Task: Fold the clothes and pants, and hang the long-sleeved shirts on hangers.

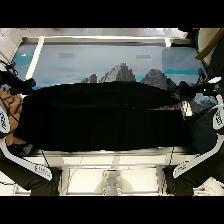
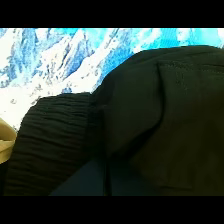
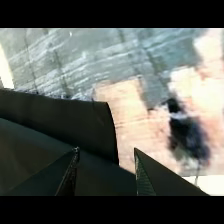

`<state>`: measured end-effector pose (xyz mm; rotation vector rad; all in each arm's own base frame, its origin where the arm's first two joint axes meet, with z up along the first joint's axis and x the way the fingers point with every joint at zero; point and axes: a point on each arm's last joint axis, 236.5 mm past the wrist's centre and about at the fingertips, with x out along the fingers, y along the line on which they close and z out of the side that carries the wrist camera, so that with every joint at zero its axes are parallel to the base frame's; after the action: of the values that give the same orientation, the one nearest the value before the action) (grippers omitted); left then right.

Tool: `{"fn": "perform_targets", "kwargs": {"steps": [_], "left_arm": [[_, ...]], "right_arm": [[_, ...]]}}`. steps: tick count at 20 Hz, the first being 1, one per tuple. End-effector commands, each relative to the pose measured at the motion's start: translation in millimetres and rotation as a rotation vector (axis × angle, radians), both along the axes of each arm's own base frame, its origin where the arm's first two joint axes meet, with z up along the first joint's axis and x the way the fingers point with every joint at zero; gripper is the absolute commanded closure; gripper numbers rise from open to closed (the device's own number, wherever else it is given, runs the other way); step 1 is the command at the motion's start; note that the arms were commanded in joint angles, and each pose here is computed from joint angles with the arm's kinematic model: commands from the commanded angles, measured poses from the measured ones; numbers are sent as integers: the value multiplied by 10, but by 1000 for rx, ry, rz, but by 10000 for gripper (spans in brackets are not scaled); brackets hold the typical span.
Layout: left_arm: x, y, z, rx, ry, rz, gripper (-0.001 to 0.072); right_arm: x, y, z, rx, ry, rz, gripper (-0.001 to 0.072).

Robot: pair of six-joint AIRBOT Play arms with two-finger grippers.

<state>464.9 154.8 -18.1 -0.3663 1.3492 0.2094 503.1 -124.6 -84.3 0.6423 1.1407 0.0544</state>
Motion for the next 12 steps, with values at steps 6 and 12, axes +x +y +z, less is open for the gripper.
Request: {"fn": "perform_targets", "kwargs": {"steps": [6,12], "left_arm": [[2,1,-2,0,0,0,697],[2,1,-2,0,0,0,697]], "right_arm": [[160,229,-272,71,-3,49,331],[177,501,-316,93,19,116,453]]}}
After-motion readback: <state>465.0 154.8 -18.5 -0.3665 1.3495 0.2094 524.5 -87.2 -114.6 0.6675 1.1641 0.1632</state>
